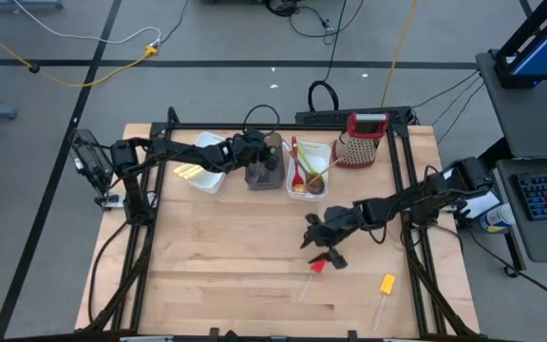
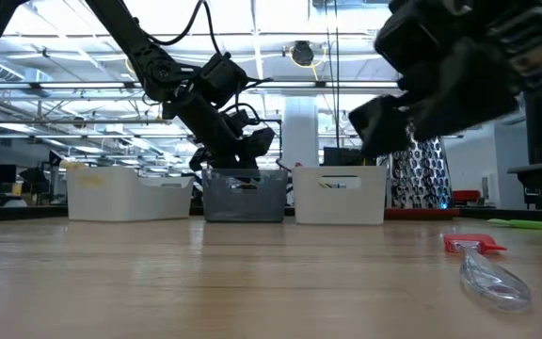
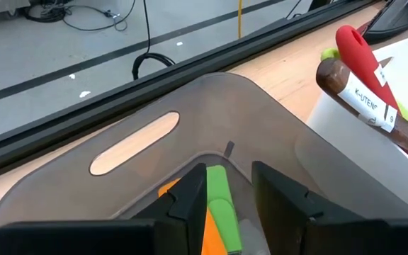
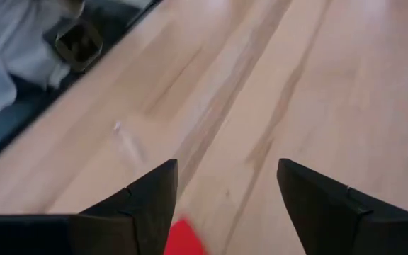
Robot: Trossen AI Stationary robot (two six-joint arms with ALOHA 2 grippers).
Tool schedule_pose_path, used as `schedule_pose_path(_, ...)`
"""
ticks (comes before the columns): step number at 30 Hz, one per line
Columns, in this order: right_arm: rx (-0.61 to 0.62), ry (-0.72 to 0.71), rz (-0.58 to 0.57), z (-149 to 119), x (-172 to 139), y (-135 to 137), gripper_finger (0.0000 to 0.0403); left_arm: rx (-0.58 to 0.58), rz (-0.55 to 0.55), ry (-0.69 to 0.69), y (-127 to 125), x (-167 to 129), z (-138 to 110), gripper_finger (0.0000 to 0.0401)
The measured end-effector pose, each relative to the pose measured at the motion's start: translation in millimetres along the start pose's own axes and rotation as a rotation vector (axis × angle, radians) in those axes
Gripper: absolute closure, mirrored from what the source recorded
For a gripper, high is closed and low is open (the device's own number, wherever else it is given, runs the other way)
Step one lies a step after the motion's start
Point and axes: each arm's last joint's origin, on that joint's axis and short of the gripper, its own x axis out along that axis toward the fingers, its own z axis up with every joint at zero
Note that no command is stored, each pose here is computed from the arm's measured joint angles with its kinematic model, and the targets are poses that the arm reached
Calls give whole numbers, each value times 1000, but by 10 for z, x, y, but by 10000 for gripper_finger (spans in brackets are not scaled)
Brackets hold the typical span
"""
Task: Pick & Place Kitchen Items
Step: Put the red spatula into the black bin
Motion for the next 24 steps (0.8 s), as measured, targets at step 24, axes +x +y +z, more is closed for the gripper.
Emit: schedule_pose_path(24, -364, 85, 7, -781, 179, 149, 163, -19, -8, -19, -8, 0, 19, 283)
